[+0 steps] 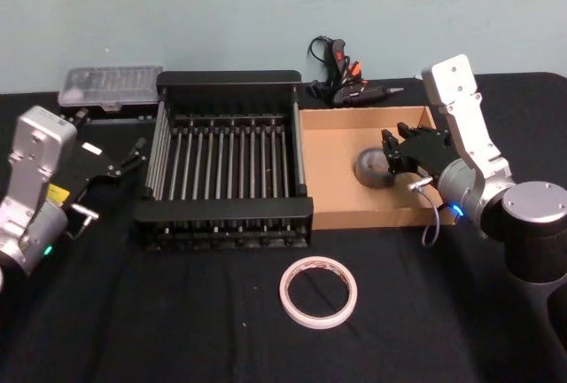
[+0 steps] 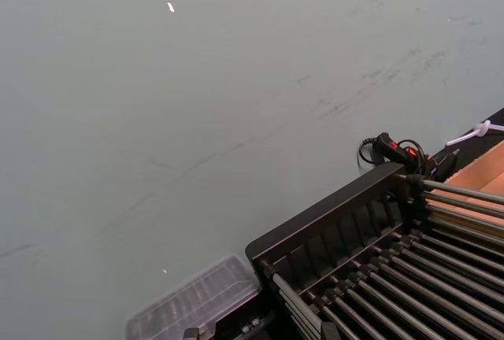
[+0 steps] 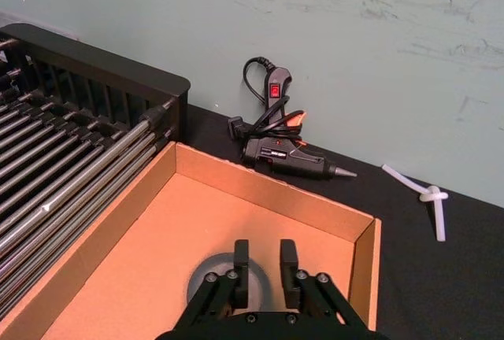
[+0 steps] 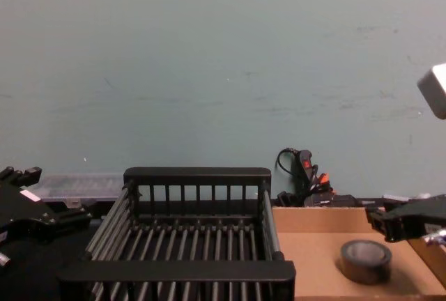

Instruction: Pick up the white tape and place it into the black box , Pick up the silver tape and place it into the brown box.

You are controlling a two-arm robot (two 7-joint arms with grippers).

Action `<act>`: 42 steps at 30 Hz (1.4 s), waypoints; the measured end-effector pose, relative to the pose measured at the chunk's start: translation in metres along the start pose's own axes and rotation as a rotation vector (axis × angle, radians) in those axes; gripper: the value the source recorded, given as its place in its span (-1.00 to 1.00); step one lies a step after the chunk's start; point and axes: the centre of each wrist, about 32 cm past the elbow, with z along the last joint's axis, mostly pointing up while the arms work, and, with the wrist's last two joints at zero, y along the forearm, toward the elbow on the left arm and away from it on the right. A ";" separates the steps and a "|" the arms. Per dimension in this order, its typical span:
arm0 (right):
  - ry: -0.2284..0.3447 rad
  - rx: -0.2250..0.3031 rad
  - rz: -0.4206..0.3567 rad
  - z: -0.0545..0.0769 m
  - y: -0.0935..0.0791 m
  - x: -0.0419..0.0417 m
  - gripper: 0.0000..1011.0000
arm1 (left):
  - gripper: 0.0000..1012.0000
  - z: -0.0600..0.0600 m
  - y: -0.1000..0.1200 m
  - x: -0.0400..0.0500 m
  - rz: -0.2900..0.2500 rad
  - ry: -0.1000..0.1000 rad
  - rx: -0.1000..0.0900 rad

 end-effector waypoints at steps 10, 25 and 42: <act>0.001 0.001 0.001 0.000 0.000 0.0002 0.05 | 0.98 0.000 0.000 0.0000 0.000 0.000 0.000; 0.002 0.002 0.002 0.000 0.000 0.0002 0.92 | 0.98 0.000 0.000 0.0000 0.000 0.000 0.000; 0.004 0.009 0.013 0.000 -0.005 0.0029 0.98 | 0.98 0.000 0.000 0.0000 0.000 0.000 0.000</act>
